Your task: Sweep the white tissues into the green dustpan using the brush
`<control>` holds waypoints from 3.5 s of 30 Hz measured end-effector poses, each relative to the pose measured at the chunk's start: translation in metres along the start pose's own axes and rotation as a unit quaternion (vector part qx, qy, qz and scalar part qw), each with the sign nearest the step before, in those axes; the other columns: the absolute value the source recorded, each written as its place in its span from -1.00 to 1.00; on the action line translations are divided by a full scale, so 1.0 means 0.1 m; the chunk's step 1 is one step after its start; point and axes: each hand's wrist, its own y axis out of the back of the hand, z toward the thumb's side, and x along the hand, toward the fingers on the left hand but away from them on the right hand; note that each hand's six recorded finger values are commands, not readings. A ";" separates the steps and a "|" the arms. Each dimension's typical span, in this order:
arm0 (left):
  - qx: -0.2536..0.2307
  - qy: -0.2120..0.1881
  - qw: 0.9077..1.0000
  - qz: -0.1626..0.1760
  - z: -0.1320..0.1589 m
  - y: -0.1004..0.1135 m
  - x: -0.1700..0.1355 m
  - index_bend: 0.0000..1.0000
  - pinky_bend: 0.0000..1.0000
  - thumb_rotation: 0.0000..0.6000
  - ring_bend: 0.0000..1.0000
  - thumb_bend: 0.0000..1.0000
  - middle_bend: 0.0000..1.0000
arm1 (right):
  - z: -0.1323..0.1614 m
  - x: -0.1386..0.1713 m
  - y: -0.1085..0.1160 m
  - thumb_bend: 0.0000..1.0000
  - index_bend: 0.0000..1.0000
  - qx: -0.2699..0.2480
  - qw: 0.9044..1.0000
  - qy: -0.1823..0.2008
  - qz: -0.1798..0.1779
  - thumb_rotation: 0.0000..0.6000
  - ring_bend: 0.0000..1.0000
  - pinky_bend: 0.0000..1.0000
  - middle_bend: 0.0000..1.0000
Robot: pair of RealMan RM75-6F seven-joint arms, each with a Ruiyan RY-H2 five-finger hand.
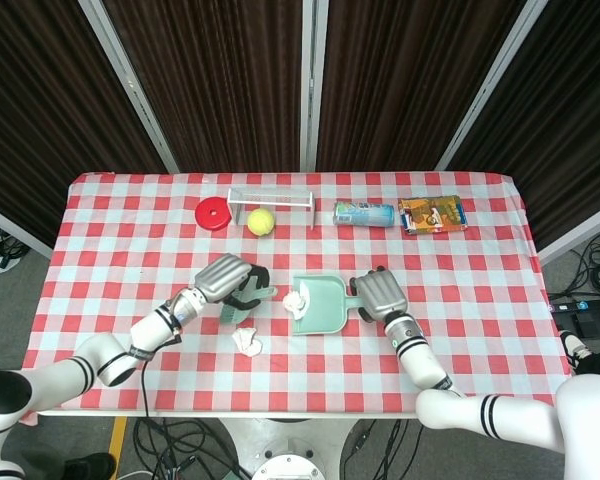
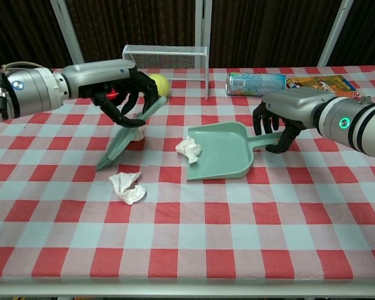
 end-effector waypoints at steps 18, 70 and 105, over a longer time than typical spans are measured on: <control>-0.092 -0.077 0.993 0.007 0.54 0.20 -0.19 0.11 0.60 1.00 0.25 -0.11 0.10 | 0.05 -0.13 -0.01 -0.15 0.35 0.002 1.000 0.025 -0.003 1.00 -0.28 -0.51 0.25; -0.124 0.132 0.973 0.140 0.51 -0.44 -0.81 0.09 0.63 1.00 0.22 -0.06 0.07 | 0.24 -0.11 0.09 -0.13 0.40 0.081 0.991 0.109 0.023 1.00 -0.28 -0.51 0.27; -0.138 0.078 0.975 0.157 0.93 -0.38 0.19 0.09 0.62 1.00 0.16 -0.05 0.07 | 0.40 -0.19 0.04 -0.12 0.41 0.003 0.994 0.106 0.017 1.00 -0.28 -0.51 0.27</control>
